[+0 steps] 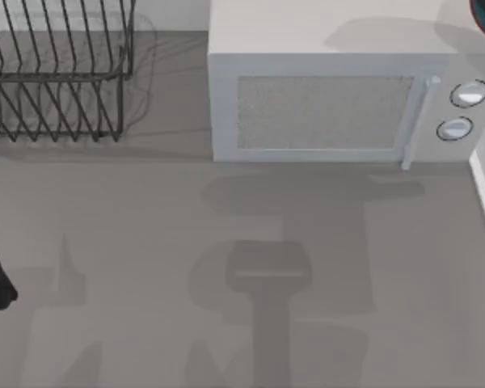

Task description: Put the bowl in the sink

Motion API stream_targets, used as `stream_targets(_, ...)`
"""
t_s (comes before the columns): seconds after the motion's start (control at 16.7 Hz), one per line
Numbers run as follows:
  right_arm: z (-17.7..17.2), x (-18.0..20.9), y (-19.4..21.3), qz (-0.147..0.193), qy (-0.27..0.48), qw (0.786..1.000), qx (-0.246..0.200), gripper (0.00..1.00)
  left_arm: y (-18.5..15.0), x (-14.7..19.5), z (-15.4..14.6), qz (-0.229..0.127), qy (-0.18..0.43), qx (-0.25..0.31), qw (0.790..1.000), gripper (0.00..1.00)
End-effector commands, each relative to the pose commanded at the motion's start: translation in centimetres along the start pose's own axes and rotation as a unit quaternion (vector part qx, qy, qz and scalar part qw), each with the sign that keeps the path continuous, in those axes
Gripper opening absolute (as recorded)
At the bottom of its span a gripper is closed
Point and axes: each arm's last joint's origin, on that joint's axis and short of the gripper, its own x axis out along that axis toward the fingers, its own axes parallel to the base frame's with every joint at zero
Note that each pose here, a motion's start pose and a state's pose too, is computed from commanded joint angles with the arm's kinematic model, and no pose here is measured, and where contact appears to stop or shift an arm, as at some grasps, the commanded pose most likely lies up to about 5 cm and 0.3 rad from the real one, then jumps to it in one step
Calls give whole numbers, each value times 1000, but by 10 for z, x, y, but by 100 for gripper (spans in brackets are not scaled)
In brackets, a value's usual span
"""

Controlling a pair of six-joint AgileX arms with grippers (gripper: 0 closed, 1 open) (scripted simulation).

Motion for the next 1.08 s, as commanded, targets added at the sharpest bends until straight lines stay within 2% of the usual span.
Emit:
stream_targets(0.24,-39,-31,-56,-41,-80,995,-35,0,0,0,0,0,0,0,1000,100)
stream_targets(0.54,-69,-73,-87,-80,-138,985,-67,0,0,0,0,0,0,0,1000,100)
stream_targets(1.08,-78,-78,-91,-84,-144,984,-69,0,0,0,0,0,0,0,1000,100)
